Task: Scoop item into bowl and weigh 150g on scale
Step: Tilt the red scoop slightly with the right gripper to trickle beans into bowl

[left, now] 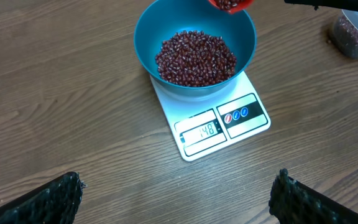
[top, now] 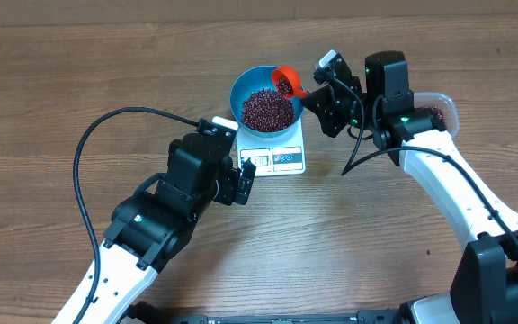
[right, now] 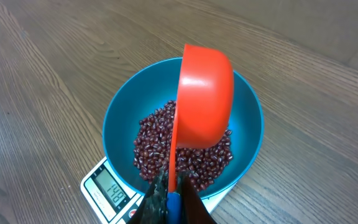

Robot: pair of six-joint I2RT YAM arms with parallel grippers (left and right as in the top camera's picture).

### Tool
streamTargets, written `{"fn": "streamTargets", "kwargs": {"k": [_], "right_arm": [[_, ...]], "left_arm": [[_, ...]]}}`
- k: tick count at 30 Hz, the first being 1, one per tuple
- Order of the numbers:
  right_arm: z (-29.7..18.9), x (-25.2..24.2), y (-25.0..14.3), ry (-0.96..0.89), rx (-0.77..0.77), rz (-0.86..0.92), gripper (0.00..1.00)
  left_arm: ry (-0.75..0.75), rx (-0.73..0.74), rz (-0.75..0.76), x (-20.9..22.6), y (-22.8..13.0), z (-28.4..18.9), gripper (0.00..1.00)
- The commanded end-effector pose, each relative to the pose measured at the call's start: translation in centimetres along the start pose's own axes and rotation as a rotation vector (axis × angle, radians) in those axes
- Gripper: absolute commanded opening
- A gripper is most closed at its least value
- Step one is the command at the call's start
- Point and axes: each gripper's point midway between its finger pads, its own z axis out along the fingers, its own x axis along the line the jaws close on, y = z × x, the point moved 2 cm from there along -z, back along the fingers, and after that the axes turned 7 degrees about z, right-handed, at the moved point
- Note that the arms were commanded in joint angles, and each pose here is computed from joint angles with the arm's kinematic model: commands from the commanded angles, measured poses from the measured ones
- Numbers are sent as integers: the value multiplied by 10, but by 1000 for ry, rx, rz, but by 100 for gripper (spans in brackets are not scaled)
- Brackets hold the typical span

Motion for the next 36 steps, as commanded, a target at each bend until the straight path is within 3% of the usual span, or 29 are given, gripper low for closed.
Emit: {"fn": "streamTargets", "kwargs": {"k": [1, 36], "right_arm": [[1, 1, 3, -2, -4, -12, 4], [2, 2, 0, 1, 7, -5, 4]], "left_arm": [[9, 4, 2, 0, -1, 2, 99], [9, 4, 2, 0, -1, 2, 99]]}}
